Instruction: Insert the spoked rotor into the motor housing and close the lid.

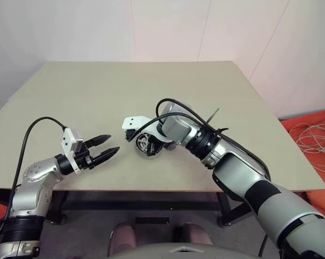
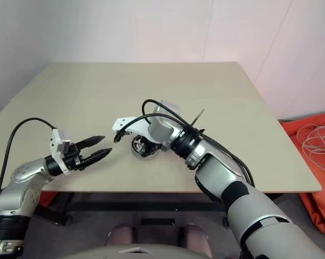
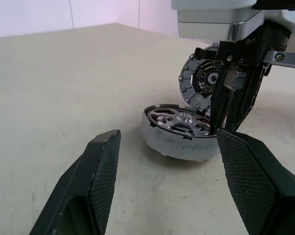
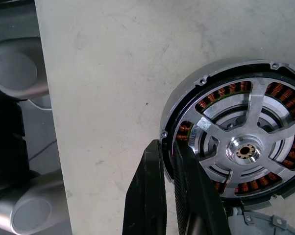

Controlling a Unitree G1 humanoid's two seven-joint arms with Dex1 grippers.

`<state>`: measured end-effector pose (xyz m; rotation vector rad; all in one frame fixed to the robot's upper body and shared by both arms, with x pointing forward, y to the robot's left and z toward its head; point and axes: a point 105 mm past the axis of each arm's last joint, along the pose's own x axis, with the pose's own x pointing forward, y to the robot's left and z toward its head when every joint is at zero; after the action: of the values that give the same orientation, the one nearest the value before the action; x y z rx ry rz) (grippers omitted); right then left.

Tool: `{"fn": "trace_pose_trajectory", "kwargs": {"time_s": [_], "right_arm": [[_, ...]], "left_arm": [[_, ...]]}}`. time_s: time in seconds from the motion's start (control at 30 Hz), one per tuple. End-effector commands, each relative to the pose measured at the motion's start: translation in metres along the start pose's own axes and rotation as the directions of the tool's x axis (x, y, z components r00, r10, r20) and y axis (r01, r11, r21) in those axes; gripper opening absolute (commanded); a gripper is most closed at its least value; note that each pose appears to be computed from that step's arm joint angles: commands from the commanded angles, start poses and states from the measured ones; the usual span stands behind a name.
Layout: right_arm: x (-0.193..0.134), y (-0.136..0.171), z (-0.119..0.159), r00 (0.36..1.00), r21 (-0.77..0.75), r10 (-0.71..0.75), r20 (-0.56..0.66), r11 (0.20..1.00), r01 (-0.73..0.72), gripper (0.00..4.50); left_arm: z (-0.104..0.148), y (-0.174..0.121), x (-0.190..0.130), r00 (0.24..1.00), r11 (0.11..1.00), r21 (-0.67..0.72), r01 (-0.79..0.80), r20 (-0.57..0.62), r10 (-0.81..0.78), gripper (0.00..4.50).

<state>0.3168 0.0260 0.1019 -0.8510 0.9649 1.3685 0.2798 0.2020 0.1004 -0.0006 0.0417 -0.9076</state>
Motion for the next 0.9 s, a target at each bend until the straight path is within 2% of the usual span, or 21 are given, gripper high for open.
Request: {"fn": "trace_pose_trajectory", "kwargs": {"time_s": [0.03, 0.13, 0.23, 0.4, 0.5, 0.57, 0.67, 0.77, 0.83, 0.9], "right_arm": [[-0.005, 0.003, 0.018, 0.999, -0.06, -0.004, 0.045, 0.998, 0.007, 0.05], [-0.005, 0.001, 0.021, 0.998, -0.095, -0.024, 0.053, 0.995, 0.029, 0.05], [-0.006, 0.001, 0.021, 0.998, -0.092, -0.028, 0.051, 0.995, 0.032, 0.92], [-0.012, 0.005, 0.027, 0.998, -0.063, -0.017, 0.066, 0.998, 0.021, 2.7], [-0.023, 0.009, 0.037, 0.996, -0.085, -0.032, 0.086, 0.996, 0.039, 3.71], [-0.039, 0.015, 0.053, 0.989, -0.107, -0.029, 0.147, 0.993, 0.045, 4.41], [-0.063, 0.02, 0.075, 0.969, -0.147, -0.049, 0.244, 0.985, 0.087, 4.46], [-0.1, 0.012, 0.093, 0.91, -0.172, -0.11, 0.399, 0.966, 0.192, 4.46], [-0.124, 0.0, 0.102, 0.835, -0.135, -0.144, 0.532, 0.959, 0.251, 4.46], [-0.158, -0.024, 0.103, 0.691, -0.078, -0.261, 0.674, 0.905, 0.418, 4.46]], "left_arm": [[0.008, 0.001, 0.001, 1.0, 0.999, 0.039, -0.002, 0.018, 0.002, 3.34], [0.007, 0.001, 0.002, 1.0, 0.999, 0.038, -0.003, 0.016, 0.002, 3.34], [0.007, 0.001, 0.001, 1.0, 0.999, 0.037, -0.003, 0.015, 0.003, 3.34], [0.007, 0.001, 0.001, 1.0, 0.999, 0.036, -0.005, 0.013, 0.004, 3.34], [0.007, 0.001, 0.001, 1.0, 0.999, 0.035, -0.003, 0.012, 0.003, 3.34], [0.007, 0.002, 0.001, 1.0, 0.999, 0.039, -0.005, 0.015, 0.004, 3.34], [0.01, 0.005, 0.002, 1.0, 0.999, 0.045, -0.018, 0.027, 0.017, 3.34], [0.011, 0.006, 0.001, 1.0, 0.999, 0.046, -0.015, 0.02, 0.014, 3.34], [0.011, 0.006, 0.001, 1.0, 0.999, 0.045, -0.013, 0.016, 0.012, 3.34], [0.011, 0.006, 0.0, 1.0, 0.999, 0.045, -0.013, 0.016, 0.012, 3.34]]}}
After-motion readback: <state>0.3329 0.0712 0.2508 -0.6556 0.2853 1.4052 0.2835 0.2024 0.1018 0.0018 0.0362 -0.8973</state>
